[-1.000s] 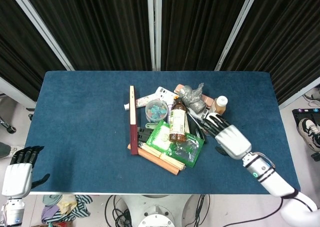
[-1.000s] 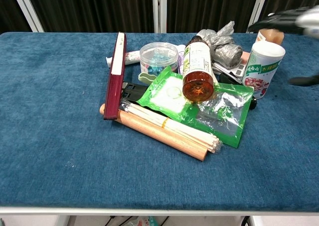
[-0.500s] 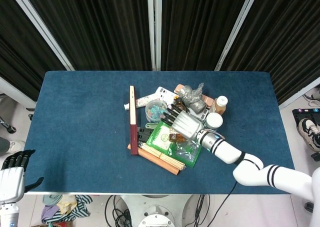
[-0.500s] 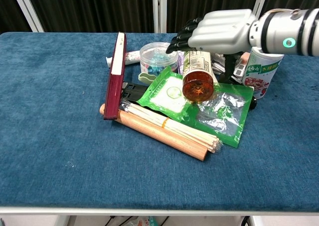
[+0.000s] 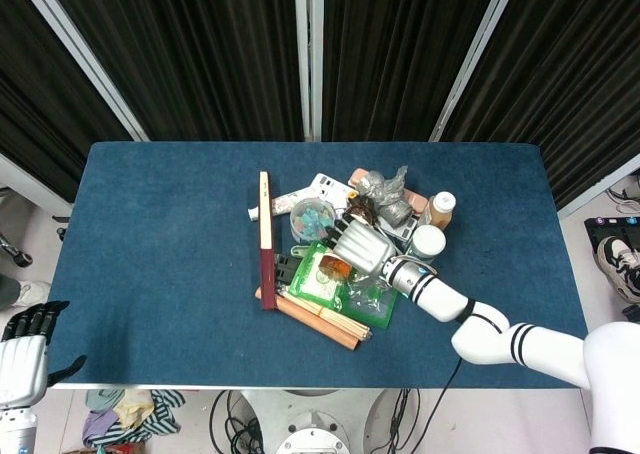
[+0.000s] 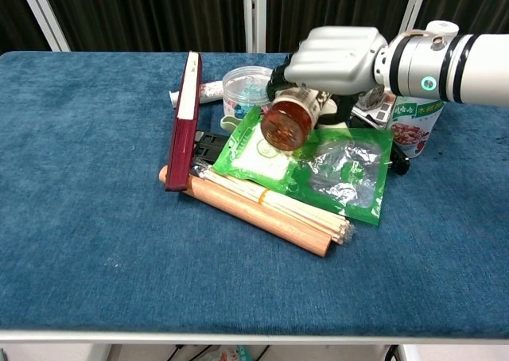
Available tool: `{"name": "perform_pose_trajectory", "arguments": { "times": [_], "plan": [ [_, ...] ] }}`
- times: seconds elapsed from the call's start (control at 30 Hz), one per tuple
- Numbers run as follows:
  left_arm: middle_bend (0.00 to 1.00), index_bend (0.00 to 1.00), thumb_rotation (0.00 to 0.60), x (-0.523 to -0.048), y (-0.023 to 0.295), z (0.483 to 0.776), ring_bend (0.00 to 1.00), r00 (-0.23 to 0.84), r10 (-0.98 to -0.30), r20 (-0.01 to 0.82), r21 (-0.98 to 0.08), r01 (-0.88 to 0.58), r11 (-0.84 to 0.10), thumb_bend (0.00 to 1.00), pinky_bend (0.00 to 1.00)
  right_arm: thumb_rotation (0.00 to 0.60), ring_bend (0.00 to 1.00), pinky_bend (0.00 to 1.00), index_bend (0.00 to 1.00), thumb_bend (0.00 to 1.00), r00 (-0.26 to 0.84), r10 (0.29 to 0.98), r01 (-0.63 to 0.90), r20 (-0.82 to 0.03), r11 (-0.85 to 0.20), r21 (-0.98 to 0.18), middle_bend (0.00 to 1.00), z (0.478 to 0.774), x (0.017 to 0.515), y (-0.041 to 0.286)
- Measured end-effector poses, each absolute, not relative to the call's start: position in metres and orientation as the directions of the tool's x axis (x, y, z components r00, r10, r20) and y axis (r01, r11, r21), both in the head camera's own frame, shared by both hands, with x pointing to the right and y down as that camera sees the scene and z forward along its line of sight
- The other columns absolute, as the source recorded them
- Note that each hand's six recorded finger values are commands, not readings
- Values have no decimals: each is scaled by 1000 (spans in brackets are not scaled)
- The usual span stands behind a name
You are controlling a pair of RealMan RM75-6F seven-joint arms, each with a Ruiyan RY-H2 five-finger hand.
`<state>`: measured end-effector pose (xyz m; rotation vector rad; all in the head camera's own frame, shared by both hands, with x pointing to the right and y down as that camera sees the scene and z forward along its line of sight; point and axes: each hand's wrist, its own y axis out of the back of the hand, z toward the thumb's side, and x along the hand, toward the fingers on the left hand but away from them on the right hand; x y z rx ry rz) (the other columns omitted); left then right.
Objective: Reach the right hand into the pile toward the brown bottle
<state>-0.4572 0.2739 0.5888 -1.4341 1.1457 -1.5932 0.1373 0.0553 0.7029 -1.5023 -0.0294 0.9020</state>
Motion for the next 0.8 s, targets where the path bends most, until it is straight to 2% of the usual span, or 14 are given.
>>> {"name": "perform_pose_trajectory", "arguments": {
  "times": [0.17, 0.27, 0.33, 0.57, 0.7, 0.8],
  "plan": [
    [198, 204, 600, -456, 274, 589, 161, -144, -919, 366, -930, -65, -361, 88, 188, 600, 524, 610, 800, 451, 786, 537, -294, -306, -111, -949, 646, 670, 121, 52],
    [198, 204, 600, -455, 274, 587, 161, -141, -923, 359, -933, -64, -354, 87, 188, 600, 524, 610, 801, 448, 851, 501, -142, -161, -76, -987, 646, 647, 101, 59],
    [198, 204, 600, -455, 274, 585, 161, -140, -925, 353, -936, -62, -348, 87, 188, 600, 524, 609, 802, 448, 888, 452, -57, -80, -63, -996, 647, 635, 80, 70],
    [198, 204, 600, -461, 282, 579, 161, -162, -924, 347, -938, -63, -341, 88, 188, 600, 522, 573, 802, 447, 944, 326, 56, 48, -14, -998, 649, 622, 19, 103],
    [198, 204, 600, -465, 285, 578, 162, -170, -923, 344, -939, -64, -338, 87, 189, 600, 518, 563, 801, 446, 946, 307, 99, 104, 32, -995, 647, 617, 8, 111],
    [198, 204, 600, -466, 285, 579, 162, -170, -923, 344, -939, -64, -338, 87, 188, 600, 514, 563, 800, 445, 946, 305, 101, 108, 37, -994, 647, 617, 8, 112]
  ]
}}
